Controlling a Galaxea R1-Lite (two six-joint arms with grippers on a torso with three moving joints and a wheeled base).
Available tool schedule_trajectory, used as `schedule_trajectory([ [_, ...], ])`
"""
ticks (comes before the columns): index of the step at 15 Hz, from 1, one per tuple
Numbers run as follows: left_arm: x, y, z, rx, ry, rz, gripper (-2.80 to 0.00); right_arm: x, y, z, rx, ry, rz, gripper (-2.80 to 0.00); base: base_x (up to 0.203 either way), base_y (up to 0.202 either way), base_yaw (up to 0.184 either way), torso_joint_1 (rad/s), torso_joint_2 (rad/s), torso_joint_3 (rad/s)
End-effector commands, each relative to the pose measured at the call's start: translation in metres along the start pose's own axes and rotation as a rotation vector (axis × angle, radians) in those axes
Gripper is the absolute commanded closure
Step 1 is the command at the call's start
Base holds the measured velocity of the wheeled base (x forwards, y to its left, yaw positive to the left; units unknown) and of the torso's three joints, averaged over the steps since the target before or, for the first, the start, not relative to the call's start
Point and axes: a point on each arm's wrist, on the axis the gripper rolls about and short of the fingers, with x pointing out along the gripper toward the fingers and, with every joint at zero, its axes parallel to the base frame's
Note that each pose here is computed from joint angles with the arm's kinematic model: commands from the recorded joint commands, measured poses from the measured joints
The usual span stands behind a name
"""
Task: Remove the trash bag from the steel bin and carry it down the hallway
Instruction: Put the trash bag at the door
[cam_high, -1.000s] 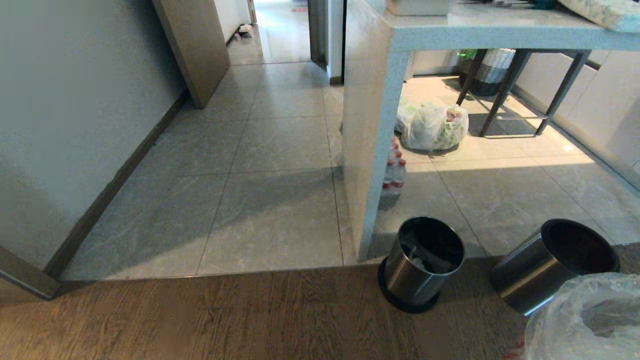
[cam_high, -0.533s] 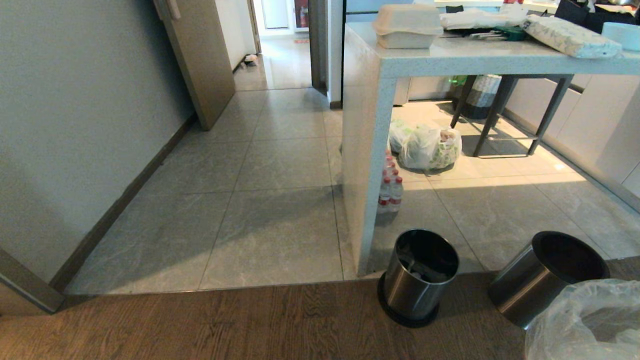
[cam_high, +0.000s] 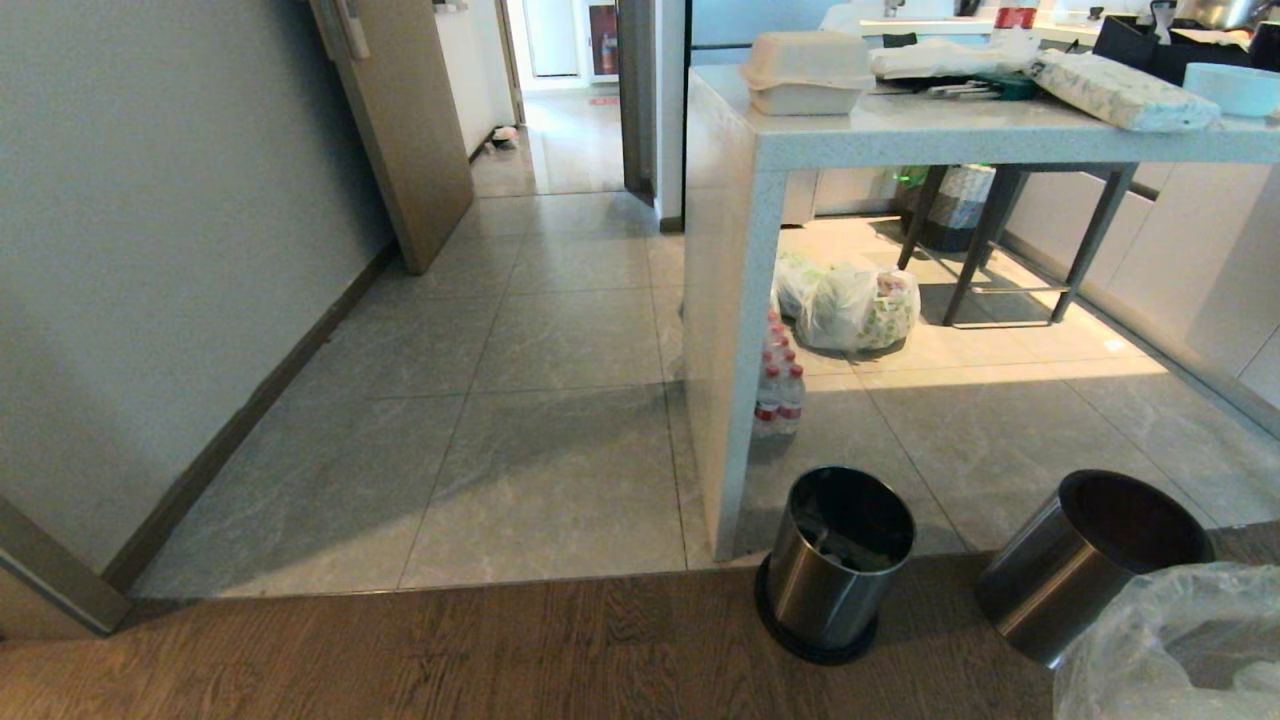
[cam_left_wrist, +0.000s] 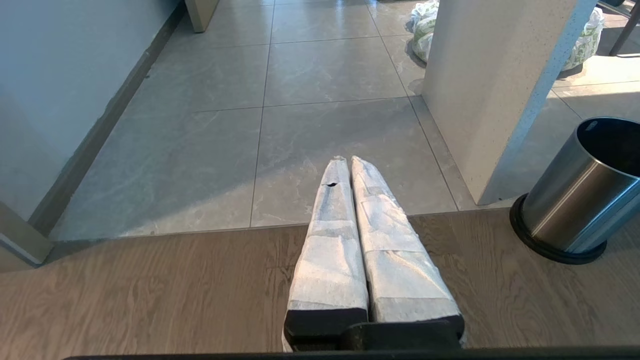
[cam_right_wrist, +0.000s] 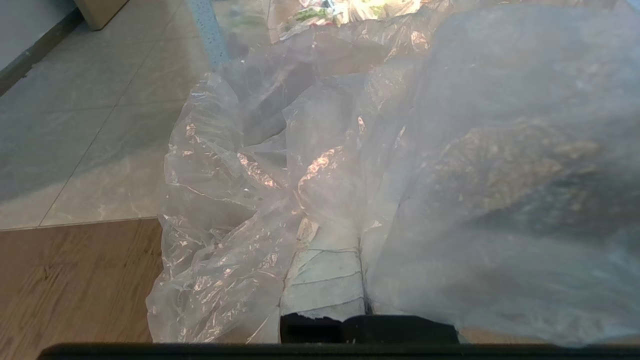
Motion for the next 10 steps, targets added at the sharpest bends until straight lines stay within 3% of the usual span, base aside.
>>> schedule_trajectory([
  [1,0.0000,0.0000,0.0000,-0.002,0.000,0.000,0.00,0.0002,0.0000,-0.0008,0.000,0.003,0.000,0.00,0.000,0.000,0.000,0.000,0.00,0.000],
  [10,0.0000,0.0000,0.0000,0.000,0.000,0.000,0.00,0.0002,0.0000,-0.0011,-0.007,0.005,0.003,0.00,0.000,0.000,0.000,0.000,0.00,0.000],
])
